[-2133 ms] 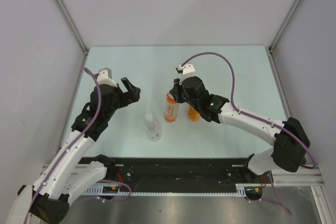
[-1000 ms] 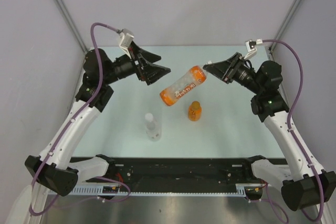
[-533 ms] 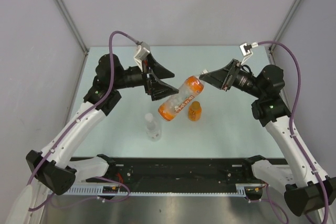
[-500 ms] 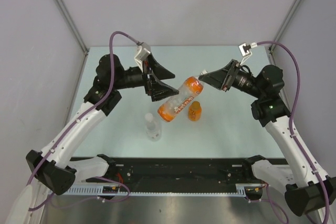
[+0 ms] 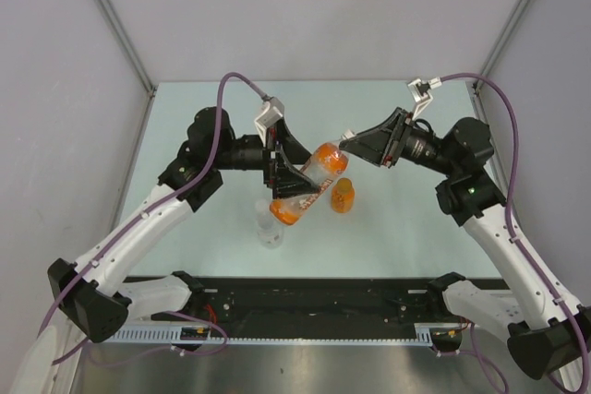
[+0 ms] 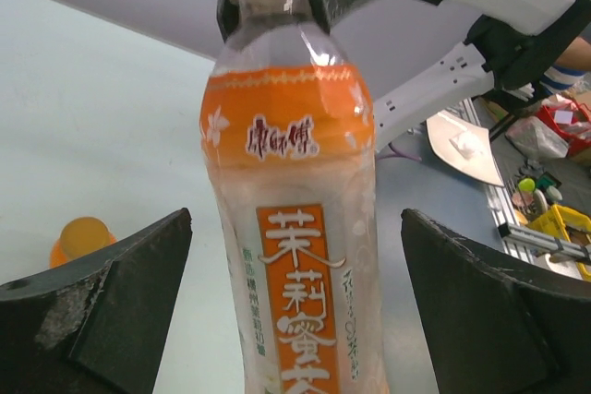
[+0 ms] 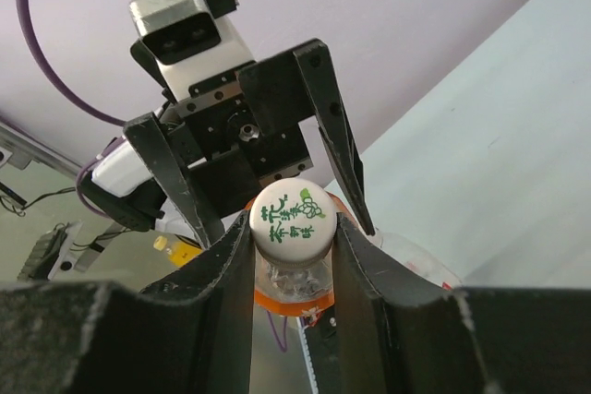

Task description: Unscrew the bottle caps

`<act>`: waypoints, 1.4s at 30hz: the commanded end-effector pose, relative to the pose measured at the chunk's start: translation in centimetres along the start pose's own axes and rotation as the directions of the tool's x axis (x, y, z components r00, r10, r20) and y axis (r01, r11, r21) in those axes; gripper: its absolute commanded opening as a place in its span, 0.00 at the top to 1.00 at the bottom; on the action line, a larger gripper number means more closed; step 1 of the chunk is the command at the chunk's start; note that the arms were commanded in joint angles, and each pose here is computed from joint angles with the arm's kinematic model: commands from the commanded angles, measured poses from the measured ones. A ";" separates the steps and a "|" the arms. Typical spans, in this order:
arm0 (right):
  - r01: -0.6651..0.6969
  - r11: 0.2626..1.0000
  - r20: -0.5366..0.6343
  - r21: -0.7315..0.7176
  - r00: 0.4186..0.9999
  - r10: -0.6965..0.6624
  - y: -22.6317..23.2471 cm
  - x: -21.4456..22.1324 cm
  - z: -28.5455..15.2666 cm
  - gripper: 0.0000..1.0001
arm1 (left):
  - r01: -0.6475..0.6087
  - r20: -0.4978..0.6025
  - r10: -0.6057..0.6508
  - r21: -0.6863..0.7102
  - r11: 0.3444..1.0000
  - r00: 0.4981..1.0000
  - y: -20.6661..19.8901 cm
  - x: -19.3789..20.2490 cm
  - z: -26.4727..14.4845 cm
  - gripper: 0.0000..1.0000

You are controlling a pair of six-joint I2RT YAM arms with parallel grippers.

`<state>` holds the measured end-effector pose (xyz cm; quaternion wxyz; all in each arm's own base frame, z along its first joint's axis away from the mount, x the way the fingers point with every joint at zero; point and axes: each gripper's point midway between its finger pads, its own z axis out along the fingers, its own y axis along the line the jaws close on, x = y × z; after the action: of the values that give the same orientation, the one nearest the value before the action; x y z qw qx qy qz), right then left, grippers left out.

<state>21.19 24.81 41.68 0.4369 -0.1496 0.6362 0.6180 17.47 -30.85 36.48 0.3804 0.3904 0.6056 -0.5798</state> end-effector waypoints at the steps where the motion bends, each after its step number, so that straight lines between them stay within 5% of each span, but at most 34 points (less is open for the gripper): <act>1: 0.132 0.989 0.059 -0.064 0.990 -0.128 3.3 -2.3 -0.4 1.00 | -0.054 0.001 0.054 0.029 0.998 0.999 -1.3 0.5 -0.4 0.00; 18: 0.170 0.982 0.088 -0.081 0.983 -0.162 4.6 -2.3 0.3 1.00 | -0.031 0.029 0.028 0.085 0.996 0.999 -1.8 0.7 1.1 0.08; 21: 0.172 0.982 0.085 -0.079 0.983 -0.165 4.6 -2.1 0.3 1.00 | -0.037 0.027 0.035 0.101 0.994 0.999 -1.9 0.7 1.4 0.17; 25: 0.173 0.982 0.079 -0.073 0.983 -0.167 4.4 -1.9 0.4 1.00 | -0.039 0.006 0.039 0.108 0.993 0.999 -1.9 1.3 1.5 0.43; 32: 0.175 0.981 0.076 -0.085 0.983 -0.169 4.8 -1.7 0.4 1.00 | -0.057 0.003 0.057 0.092 0.994 0.998 -1.8 1.6 1.3 0.59; 36: 0.178 0.983 0.102 -0.048 0.980 -0.172 4.7 -2.3 0.0 0.34 | -0.086 0.007 0.086 0.040 0.995 0.996 -1.3 1.3 1.0 0.64; 39: 0.188 0.981 0.116 0.039 0.975 -0.191 4.1 -3.3 -0.3 0.17 | -0.098 -0.011 0.098 -0.050 0.994 0.995 -0.1 1.4 0.6 0.63; 42: 0.196 0.975 0.125 0.109 0.970 -0.209 3.8 -4.1 -0.8 0.13 | -0.131 -0.023 0.129 -0.156 0.979 0.991 1.6 1.0 0.2 0.66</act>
<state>20.69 25.10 43.87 0.4948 -0.1643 0.6266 0.5793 16.89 -31.82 33.05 0.3770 0.4008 0.6210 -0.5583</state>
